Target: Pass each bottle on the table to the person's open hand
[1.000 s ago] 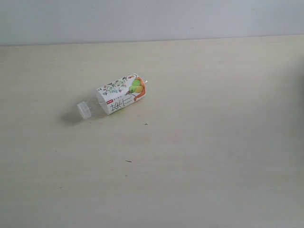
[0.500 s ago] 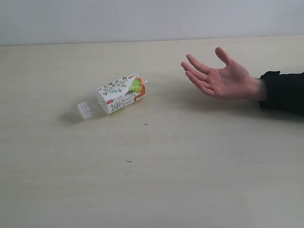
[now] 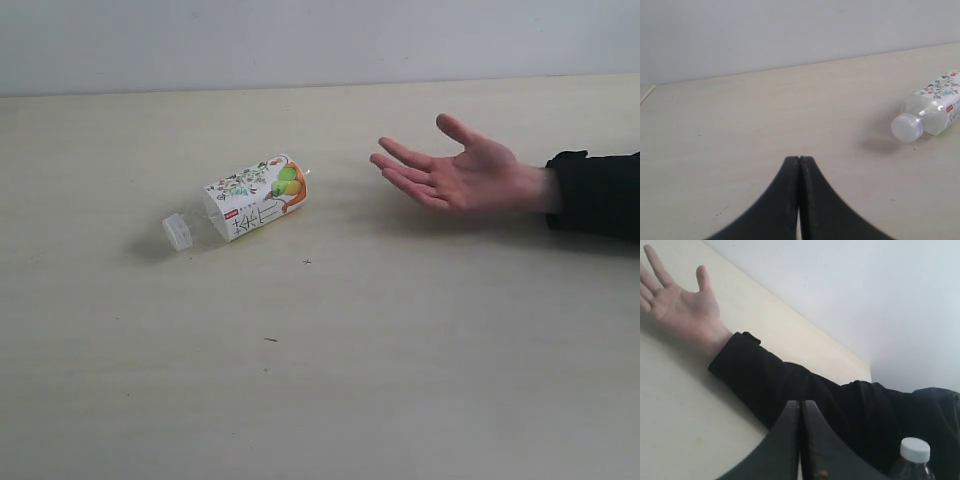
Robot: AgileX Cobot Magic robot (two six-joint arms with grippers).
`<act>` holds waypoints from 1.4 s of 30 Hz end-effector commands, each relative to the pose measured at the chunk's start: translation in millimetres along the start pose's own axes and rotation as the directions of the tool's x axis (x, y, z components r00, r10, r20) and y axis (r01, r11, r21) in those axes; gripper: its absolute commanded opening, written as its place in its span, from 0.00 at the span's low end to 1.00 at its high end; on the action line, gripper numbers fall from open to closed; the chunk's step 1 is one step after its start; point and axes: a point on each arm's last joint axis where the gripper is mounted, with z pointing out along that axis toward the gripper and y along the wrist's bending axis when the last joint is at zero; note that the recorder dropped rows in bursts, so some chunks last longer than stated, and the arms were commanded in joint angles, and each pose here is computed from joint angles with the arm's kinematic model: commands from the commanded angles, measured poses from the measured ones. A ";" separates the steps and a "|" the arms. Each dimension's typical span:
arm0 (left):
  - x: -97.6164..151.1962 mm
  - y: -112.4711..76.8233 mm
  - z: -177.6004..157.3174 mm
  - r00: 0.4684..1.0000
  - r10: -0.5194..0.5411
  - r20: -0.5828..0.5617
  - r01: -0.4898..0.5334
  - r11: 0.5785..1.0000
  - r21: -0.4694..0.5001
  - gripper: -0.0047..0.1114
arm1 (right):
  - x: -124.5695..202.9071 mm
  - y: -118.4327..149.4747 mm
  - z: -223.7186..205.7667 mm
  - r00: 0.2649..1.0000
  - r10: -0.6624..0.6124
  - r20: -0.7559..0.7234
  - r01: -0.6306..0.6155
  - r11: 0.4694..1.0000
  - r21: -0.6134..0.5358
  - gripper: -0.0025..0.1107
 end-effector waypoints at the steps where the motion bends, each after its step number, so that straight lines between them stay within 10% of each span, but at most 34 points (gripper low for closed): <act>1: -0.7 0.1 -0.6 1.000 -0.005 0.008 0.005 1.000 -0.001 0.05 | -54.9 -9.3 25.1 0.998 -0.052 -0.047 0.051 0.998 -0.026 0.02; 9: -0.7 0.1 -0.6 1.000 -0.005 0.008 0.005 1.000 -0.001 0.05 | -151.8 21.2 118.5 0.922 -0.376 -0.094 0.337 0.897 -0.286 0.02; 16: -0.7 0.1 -0.6 1.000 -0.005 0.008 0.005 1.000 -0.001 0.05 | -180.1 87.4 215.6 0.632 -0.758 0.162 0.731 0.515 -0.447 0.02; 23: -0.7 0.1 -0.6 1.000 -0.005 0.008 0.005 1.000 -0.001 0.05 | -185.7 136.6 273.1 0.649 -0.682 0.337 0.760 0.567 -0.318 0.07; 27: -0.7 0.1 -0.6 1.000 -0.005 0.008 0.005 1.000 -0.001 0.05 | -177.0 154.3 293.2 0.555 -0.745 0.371 0.830 0.465 -0.309 0.02; 33: -0.7 0.1 -0.6 1.000 -0.005 0.008 0.005 1.000 -0.001 0.05 | -188.6 162.9 323.9 0.606 -0.756 0.247 0.749 0.438 -0.496 0.02; 42: -0.7 0.1 -0.6 1.000 -0.005 0.008 0.005 1.000 -0.001 0.05 | -223.4 178.7 342.5 0.646 -0.705 0.294 0.594 0.222 -0.773 0.02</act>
